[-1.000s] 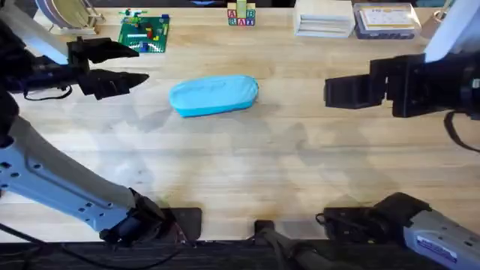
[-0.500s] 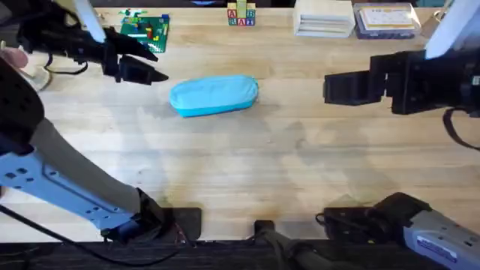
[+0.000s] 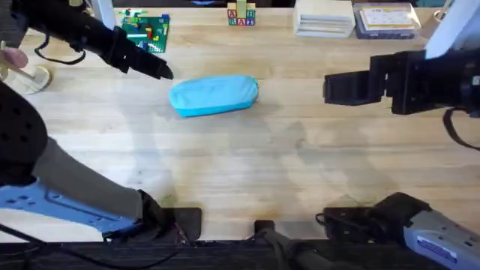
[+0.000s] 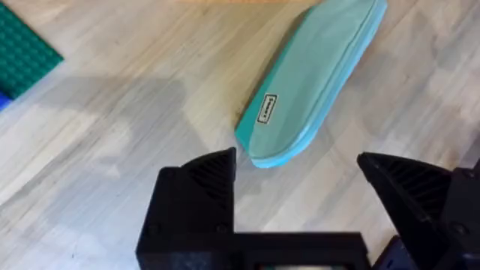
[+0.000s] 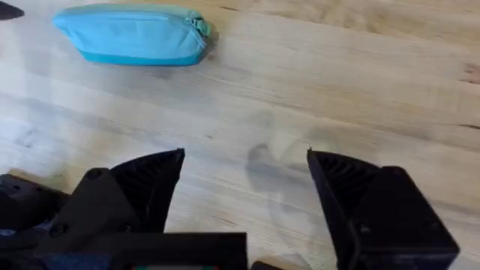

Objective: Unzip the bag, pick up the pens from the table one at a time and place them inside, then zip the bag closed.

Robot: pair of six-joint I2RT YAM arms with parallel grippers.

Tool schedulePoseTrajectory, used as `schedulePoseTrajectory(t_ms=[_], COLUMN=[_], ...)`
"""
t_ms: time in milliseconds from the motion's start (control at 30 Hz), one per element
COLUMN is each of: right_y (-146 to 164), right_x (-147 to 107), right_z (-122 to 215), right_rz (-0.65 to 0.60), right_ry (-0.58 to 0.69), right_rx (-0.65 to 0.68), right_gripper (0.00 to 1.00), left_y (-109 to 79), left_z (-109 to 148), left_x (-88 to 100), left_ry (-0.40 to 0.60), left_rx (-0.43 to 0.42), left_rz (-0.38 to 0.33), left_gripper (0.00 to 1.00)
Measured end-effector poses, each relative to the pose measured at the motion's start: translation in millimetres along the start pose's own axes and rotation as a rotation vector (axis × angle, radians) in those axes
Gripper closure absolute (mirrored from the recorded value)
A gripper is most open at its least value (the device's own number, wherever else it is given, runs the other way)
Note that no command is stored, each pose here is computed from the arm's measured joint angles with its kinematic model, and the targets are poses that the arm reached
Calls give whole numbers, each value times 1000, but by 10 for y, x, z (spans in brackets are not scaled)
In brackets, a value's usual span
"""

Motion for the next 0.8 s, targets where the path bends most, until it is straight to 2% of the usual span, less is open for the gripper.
schedulePoseTrajectory(t_ms=[367, 600, 800], right_y=[0, 0, -7], right_x=[0, -1, -18], right_z=[-1, 0, 0], right_rz=[0, 0, 1], right_ry=[0, 0, 13], right_rx=[0, 0, -5], right_gripper=[3, 3, 3], left_y=[-427, -751, -1128], left_z=[399, 311, 309], left_x=[93, -190, -435], left_ry=[-31, -45, -77], left_rx=[144, 201, 287], left_rz=[-9, 45, 115], left_gripper=[2, 1, 2])
Point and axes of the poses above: each hand's point on the last joint's axis, 136 mm out from that joint toward the fingers, its own z axis back along the fingers, its own y axis along the line the jaws close on, x = y × z, the point moved 10 cm from there along z, back along the fingers, and after that the axes turned 4 degrees about -z, right-handed, at the moved point
